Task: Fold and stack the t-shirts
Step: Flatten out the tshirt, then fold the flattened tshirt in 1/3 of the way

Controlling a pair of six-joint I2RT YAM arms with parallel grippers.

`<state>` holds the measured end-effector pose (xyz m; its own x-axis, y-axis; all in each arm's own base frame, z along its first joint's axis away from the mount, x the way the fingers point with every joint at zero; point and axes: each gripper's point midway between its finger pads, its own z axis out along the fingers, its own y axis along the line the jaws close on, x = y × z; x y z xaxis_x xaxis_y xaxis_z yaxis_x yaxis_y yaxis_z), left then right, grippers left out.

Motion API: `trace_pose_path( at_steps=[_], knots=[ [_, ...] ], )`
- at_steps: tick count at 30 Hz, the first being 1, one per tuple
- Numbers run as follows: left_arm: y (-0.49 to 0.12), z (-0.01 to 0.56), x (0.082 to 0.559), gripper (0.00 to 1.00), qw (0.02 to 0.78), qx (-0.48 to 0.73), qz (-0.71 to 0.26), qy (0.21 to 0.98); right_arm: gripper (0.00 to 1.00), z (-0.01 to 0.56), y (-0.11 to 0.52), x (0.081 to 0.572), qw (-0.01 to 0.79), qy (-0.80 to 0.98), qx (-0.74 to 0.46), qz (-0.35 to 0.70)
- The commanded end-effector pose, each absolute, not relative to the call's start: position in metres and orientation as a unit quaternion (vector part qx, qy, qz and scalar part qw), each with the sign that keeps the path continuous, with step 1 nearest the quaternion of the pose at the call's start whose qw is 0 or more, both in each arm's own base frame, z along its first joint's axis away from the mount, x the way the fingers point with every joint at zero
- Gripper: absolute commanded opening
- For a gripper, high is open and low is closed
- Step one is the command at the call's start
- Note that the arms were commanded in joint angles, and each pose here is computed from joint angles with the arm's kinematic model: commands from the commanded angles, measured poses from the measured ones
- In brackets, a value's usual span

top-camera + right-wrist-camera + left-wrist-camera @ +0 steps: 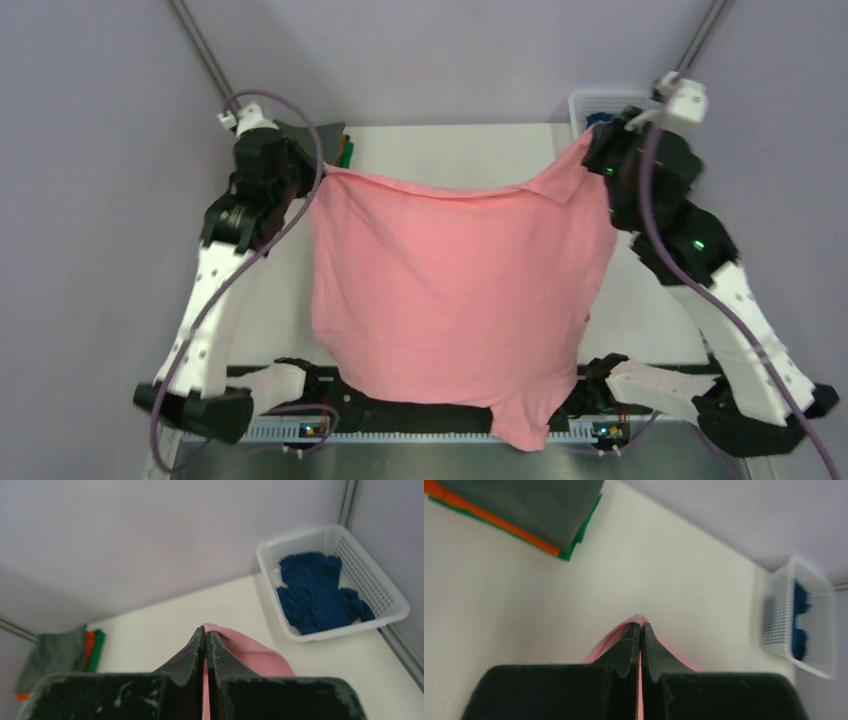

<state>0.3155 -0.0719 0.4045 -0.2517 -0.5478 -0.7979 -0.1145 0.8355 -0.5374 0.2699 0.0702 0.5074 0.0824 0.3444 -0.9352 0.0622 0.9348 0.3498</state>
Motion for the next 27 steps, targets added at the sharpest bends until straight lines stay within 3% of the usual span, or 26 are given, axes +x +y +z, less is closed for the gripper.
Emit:
trace_pose_path(
  at_steps=[1,9,13,20,27],
  knots=[
    [-0.051,0.299,0.389,0.0,0.51,-0.249,-0.128,0.813,0.0,0.409,0.075,0.354,0.66,0.729,0.178,0.042],
    [-0.052,0.128,0.493,0.0,0.362,-0.241,-0.079,0.897,0.0,0.211,0.094,0.477,0.538,0.821,0.178,0.063],
    [-0.049,0.083,0.522,0.0,0.301,-0.249,-0.061,0.919,0.0,0.151,0.107,0.519,0.495,0.848,0.168,0.089],
    [-0.052,0.079,0.543,0.0,0.312,-0.248,-0.086,0.913,0.0,0.13,0.111,0.544,0.473,0.86,0.17,0.093],
    [-0.048,0.101,0.514,0.0,0.322,-0.248,-0.086,0.91,0.0,0.155,0.096,0.493,0.46,0.867,0.174,0.079]
  ],
)
